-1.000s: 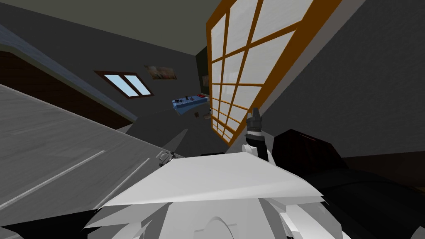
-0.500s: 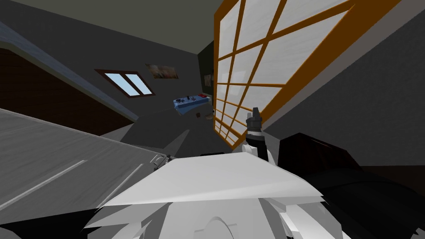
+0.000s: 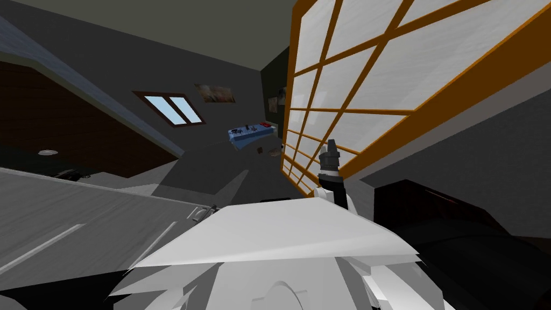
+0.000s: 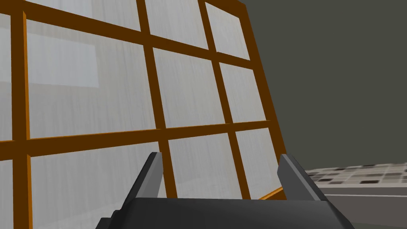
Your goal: Push the door open
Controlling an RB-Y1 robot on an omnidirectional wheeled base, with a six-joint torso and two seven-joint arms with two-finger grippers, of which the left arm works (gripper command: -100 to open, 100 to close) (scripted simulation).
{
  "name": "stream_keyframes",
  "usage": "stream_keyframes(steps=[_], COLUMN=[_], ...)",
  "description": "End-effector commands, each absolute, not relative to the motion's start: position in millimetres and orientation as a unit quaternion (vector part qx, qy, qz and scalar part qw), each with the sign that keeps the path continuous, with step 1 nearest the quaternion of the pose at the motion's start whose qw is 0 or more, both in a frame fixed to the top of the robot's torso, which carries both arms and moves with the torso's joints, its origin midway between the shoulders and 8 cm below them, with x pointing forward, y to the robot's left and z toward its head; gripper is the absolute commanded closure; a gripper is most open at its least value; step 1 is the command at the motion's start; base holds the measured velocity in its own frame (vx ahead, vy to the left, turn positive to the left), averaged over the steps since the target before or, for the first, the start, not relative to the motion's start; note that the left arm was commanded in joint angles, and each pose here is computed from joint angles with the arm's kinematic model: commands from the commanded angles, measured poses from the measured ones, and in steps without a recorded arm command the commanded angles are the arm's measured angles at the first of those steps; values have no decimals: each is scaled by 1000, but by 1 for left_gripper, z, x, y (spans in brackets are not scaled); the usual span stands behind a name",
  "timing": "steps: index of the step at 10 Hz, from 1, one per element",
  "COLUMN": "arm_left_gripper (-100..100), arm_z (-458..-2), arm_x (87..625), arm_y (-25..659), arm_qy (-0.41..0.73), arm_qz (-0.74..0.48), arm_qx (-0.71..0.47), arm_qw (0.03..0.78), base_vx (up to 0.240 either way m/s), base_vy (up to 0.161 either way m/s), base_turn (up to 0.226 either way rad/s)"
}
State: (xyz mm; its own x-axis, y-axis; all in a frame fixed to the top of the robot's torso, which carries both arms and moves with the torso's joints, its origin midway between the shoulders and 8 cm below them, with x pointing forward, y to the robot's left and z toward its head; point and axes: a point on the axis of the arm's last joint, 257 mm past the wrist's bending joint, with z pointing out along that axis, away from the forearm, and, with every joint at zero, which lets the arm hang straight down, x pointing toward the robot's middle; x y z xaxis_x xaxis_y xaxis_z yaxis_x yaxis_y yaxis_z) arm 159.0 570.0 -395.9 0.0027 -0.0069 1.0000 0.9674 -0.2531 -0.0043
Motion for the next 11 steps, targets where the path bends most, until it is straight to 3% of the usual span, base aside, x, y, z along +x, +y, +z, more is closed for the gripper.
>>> stream_keyframes(steps=[1,11], arm_left_gripper=[100,100], arm_z=[-396,-396], arm_x=[159,81], arm_y=[570,601], arm_qy=[-430,-485], arm_qz=[-560,-515], arm_qx=[-559,-512], arm_qw=[435,488], base_vx=[58,139], base_vy=[52,158], base_turn=[20,47])
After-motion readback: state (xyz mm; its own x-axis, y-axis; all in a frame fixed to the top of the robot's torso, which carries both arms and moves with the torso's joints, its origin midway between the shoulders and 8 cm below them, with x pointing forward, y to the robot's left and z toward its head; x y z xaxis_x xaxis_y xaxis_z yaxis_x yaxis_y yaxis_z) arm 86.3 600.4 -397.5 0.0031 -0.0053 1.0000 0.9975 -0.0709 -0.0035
